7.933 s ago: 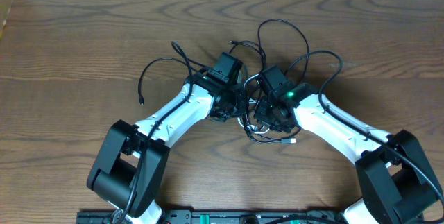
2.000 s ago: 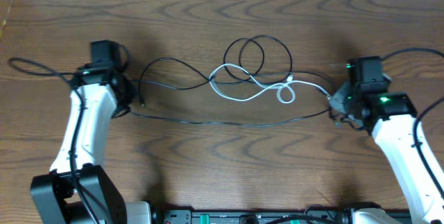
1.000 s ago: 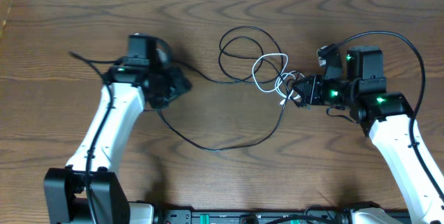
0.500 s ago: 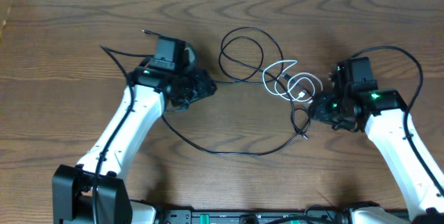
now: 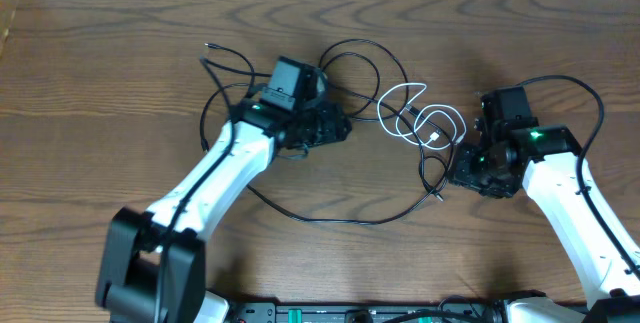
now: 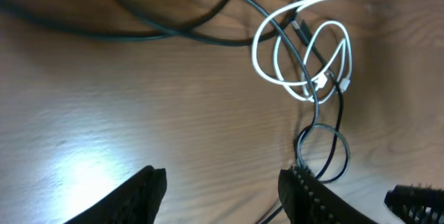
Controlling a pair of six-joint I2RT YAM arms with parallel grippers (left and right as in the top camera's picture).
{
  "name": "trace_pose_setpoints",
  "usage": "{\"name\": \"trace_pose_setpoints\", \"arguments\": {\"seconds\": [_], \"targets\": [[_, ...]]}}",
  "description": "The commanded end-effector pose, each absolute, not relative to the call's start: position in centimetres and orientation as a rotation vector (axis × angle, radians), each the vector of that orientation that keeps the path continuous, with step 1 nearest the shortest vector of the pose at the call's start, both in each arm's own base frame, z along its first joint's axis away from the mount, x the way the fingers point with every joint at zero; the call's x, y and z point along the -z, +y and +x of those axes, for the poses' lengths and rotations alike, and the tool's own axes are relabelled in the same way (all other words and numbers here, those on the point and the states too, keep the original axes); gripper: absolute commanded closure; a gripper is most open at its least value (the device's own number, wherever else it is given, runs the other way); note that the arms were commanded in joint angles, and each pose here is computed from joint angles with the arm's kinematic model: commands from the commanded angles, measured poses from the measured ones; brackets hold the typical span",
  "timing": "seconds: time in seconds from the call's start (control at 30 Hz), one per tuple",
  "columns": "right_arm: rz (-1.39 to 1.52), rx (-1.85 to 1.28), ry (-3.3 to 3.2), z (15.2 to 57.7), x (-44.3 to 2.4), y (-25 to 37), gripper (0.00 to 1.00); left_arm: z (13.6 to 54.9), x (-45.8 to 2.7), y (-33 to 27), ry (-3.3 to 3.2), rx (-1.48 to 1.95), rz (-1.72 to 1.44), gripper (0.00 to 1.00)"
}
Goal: Untangle cables
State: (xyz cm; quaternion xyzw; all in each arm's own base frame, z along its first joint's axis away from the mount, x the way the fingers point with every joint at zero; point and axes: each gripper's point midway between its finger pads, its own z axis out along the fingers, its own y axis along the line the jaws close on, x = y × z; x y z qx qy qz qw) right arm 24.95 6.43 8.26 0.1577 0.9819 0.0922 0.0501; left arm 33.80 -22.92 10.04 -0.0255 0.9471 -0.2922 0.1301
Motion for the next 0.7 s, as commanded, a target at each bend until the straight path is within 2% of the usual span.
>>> {"name": "trace_pose_setpoints", "arguments": {"seconds": [0.0, 0.2, 0.5, 0.67], "targets": [[0.475, -0.287, 3.027, 23.9, -7.3, 7.2, 0.55, 33.2, -9.1, -25.7, 2.765, 0.987, -0.019, 0.43], [0.519, -0.311, 3.035, 23.0, -5.3, 7.9, 0.57, 33.1, -7.7, -29.9, 2.729, 1.108, 0.084, 0.43], [0.580, -0.337, 2.966, 23.5, -3.2, 7.9, 0.76, 32.6, -6.4, -35.1, 2.647, 1.173, 0.185, 0.43], [0.631, -0.356, 2.930, 23.9, -2.5, 8.0, 0.80, 33.2, -4.8, -35.5, 2.631, 1.048, 0.157, 0.43]]}}
